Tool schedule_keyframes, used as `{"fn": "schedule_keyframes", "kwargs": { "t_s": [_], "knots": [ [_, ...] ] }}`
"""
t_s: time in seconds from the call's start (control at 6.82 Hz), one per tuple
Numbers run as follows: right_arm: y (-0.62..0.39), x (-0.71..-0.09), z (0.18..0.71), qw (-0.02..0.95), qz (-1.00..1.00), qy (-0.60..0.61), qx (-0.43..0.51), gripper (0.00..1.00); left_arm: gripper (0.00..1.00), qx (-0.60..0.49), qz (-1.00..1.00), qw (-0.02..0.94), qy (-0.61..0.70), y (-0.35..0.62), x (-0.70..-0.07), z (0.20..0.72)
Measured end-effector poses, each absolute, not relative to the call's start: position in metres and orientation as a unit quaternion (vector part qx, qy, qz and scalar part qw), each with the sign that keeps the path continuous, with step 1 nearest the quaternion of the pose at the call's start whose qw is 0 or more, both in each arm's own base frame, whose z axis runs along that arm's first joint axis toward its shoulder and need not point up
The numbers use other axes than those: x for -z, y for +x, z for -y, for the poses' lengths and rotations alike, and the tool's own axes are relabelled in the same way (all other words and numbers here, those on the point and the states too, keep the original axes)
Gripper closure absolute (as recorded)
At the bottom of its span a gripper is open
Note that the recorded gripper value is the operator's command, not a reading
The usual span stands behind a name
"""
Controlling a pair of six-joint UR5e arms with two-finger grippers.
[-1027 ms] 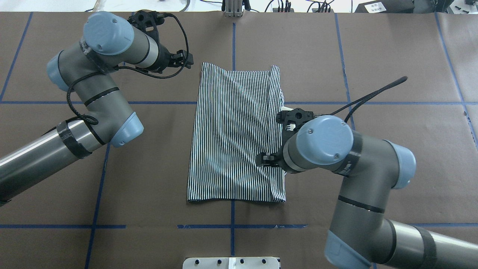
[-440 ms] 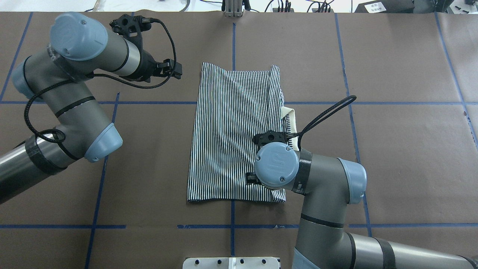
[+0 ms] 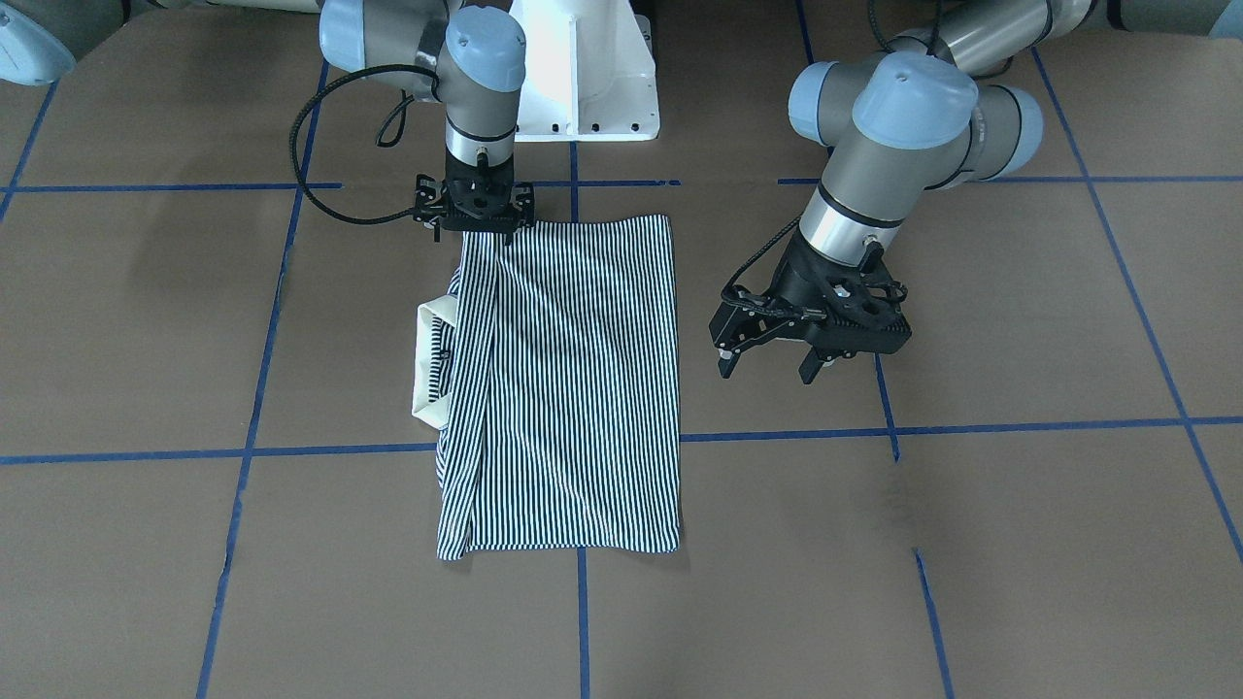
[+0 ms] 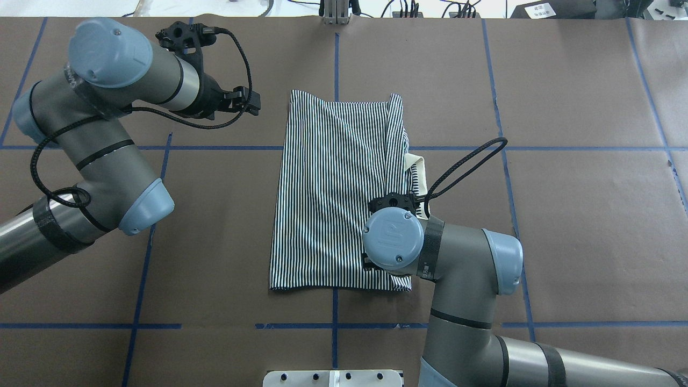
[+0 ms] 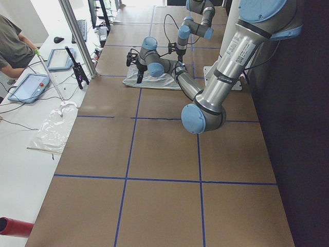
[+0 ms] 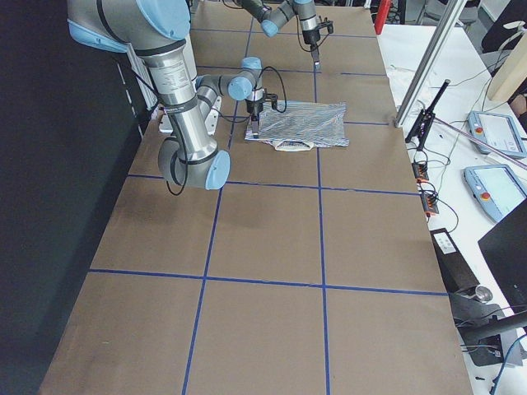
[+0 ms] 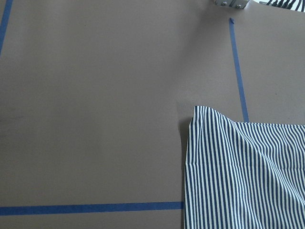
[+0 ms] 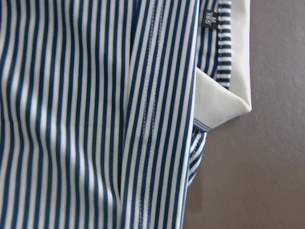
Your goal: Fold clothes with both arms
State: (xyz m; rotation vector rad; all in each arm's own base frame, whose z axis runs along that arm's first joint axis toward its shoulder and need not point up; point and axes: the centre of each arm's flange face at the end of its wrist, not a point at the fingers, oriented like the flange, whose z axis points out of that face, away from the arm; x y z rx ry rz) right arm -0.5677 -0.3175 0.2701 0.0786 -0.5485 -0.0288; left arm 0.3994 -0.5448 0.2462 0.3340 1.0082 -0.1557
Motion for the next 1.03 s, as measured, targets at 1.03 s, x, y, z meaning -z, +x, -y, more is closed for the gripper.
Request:
{"fn": "schedule_keyframes", "kwargs": {
  "t_s": [1.03],
  "knots": [
    [-0.577,-0.27,0.306,0.964,0.263,0.03,0.03,0.0,0.0,0.067,-0.48,0.859,0.163,0.4,-0.247,0.546]
  ]
}}
